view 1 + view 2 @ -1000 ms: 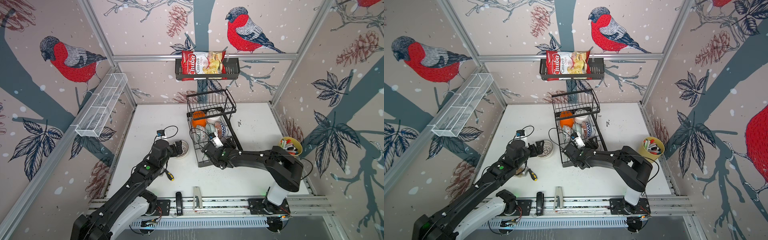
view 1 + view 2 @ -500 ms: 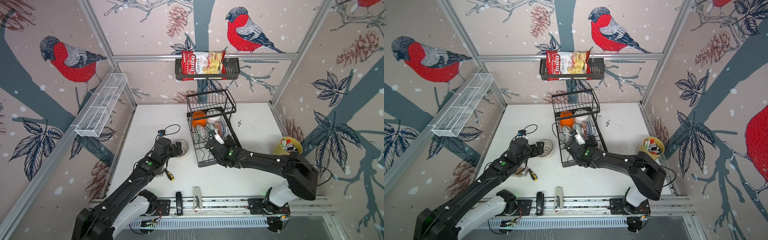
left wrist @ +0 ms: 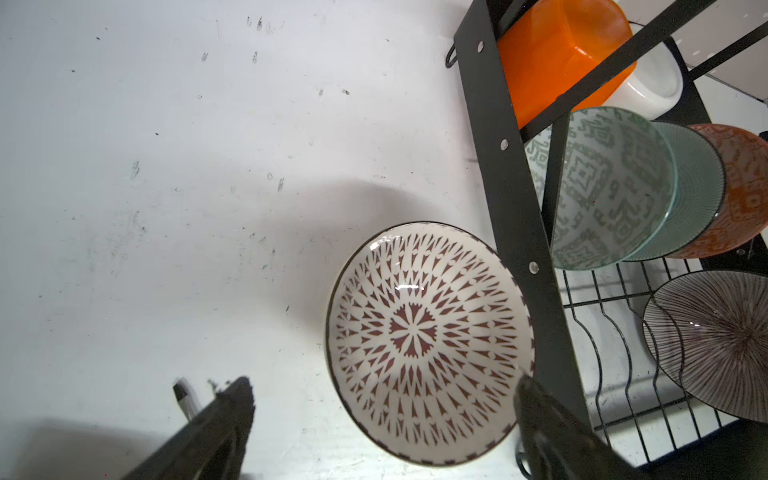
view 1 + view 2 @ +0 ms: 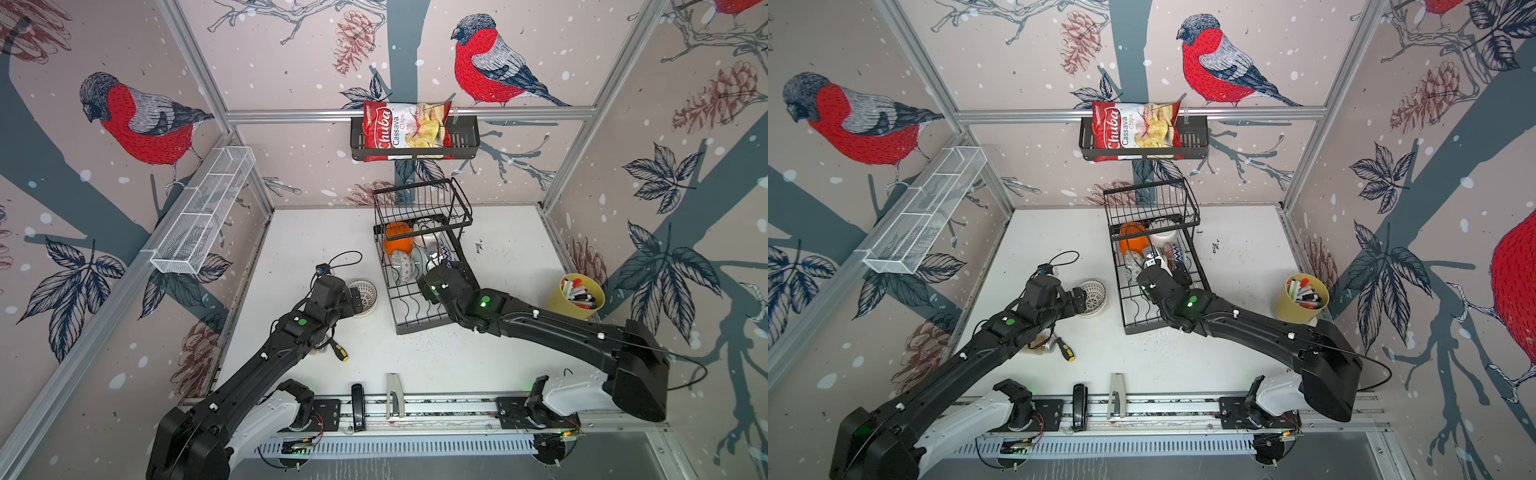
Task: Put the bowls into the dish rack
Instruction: 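Open and withdraw the right gripper from the placed bowl toward the table stack, then grasp the rim of the maroon-patterned bowl on the table with the right gripper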
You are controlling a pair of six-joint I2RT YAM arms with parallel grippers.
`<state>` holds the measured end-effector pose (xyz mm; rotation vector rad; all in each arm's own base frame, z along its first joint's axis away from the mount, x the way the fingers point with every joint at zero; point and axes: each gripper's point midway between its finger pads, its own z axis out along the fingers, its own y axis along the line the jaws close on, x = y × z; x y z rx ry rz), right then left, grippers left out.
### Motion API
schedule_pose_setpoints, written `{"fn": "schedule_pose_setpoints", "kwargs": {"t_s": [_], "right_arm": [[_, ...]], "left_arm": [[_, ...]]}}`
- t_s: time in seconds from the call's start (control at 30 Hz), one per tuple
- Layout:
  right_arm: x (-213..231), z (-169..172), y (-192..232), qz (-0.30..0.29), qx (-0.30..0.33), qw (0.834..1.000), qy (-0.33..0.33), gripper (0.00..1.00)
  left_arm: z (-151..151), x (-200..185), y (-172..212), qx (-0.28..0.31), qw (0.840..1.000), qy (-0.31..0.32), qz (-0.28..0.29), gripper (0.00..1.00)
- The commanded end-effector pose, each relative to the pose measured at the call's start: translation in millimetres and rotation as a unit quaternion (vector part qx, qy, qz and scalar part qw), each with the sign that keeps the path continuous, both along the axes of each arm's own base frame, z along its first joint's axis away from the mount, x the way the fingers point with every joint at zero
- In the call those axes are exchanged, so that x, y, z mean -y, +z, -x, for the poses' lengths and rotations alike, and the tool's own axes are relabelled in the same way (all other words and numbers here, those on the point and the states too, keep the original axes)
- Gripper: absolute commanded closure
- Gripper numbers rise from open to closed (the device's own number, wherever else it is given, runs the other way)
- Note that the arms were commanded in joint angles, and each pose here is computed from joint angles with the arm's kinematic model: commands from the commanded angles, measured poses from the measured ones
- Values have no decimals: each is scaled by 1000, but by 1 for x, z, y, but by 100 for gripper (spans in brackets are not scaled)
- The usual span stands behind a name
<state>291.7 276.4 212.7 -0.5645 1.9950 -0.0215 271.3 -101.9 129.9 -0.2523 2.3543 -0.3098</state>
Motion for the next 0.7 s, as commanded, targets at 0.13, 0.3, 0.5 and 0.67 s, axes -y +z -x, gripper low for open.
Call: {"fn": "schedule_pose_setpoints", "kwargs": {"t_s": [0.13, 0.3, 0.5, 0.67], "right_arm": [[-37, 10, 14, -82, -55, 994, 44, 23], [-66, 13, 16, -93, -81, 990, 69, 35], [-100, 16, 4, -80, -113, 987, 85, 46], [-122, 16, -15, -54, -138, 985, 89, 54]], "left_arm": [[4, -8, -2, -5, 1000, 23, 8, 3], [6, -14, 1, 8, 999, 35, 16, 3], [11, -22, -2, 8, 998, 47, 39, 3], [14, -29, -8, 11, 996, 62, 61, 4]]}}
